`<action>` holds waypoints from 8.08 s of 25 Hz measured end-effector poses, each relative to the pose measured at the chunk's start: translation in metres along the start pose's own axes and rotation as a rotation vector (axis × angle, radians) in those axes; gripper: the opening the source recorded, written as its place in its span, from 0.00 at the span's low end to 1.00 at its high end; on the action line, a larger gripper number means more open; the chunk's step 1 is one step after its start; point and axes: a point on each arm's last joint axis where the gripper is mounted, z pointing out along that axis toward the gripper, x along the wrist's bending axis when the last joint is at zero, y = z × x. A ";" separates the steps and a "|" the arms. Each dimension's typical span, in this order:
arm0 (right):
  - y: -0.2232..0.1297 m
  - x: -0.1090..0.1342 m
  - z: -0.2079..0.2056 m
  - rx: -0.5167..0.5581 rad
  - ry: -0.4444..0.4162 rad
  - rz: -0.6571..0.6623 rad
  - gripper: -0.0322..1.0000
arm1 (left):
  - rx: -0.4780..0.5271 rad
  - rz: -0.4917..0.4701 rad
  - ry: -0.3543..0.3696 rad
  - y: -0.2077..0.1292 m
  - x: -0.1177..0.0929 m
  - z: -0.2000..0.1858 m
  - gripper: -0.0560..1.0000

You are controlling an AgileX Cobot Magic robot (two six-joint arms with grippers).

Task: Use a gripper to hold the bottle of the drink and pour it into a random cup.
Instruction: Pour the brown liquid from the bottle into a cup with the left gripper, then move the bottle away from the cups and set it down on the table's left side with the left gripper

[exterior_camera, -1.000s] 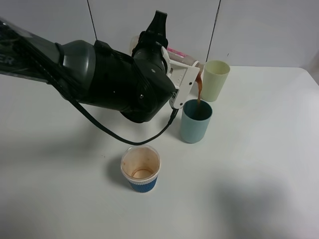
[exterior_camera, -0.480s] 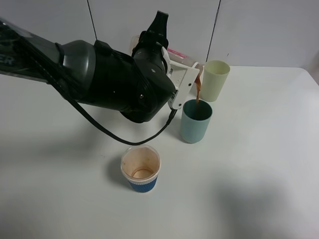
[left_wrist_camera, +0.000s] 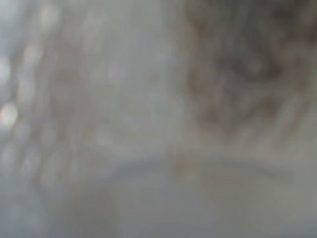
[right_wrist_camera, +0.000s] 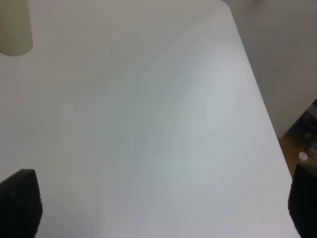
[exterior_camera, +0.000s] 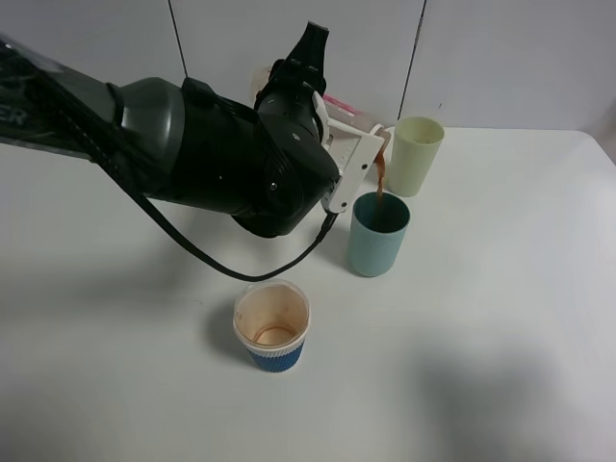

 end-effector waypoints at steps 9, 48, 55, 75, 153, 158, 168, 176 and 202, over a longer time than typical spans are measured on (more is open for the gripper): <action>0.000 0.000 0.000 0.000 0.000 0.000 0.99 | 0.006 0.026 0.002 -0.001 0.000 0.000 0.38; 0.000 0.000 0.000 0.000 0.000 0.000 0.99 | -0.016 0.109 0.016 0.007 0.003 -0.007 0.38; 0.000 0.000 0.000 0.000 0.000 0.000 0.99 | -0.018 0.170 0.018 0.008 0.003 -0.008 0.38; 0.000 0.000 0.000 0.000 0.000 0.000 0.99 | -0.052 0.251 0.039 0.016 0.007 -0.019 0.38; 0.000 0.000 0.000 0.000 0.000 0.000 0.99 | -0.404 -1.810 -0.369 -0.227 -0.177 0.077 0.38; 0.000 0.000 0.000 0.000 0.000 0.000 0.99 | -0.410 -1.778 -0.410 -0.219 -0.194 0.080 0.38; 0.000 0.000 0.000 0.000 0.000 0.000 0.99 | -0.442 -1.753 -0.400 -0.216 -0.197 0.080 0.38; 0.000 0.000 0.000 0.000 0.000 0.000 0.99 | -0.446 -1.755 -0.399 -0.216 -0.197 0.080 0.38; 0.000 0.000 0.000 0.000 0.000 0.000 0.99 | -0.395 -1.768 -0.435 -0.232 -0.156 0.059 0.98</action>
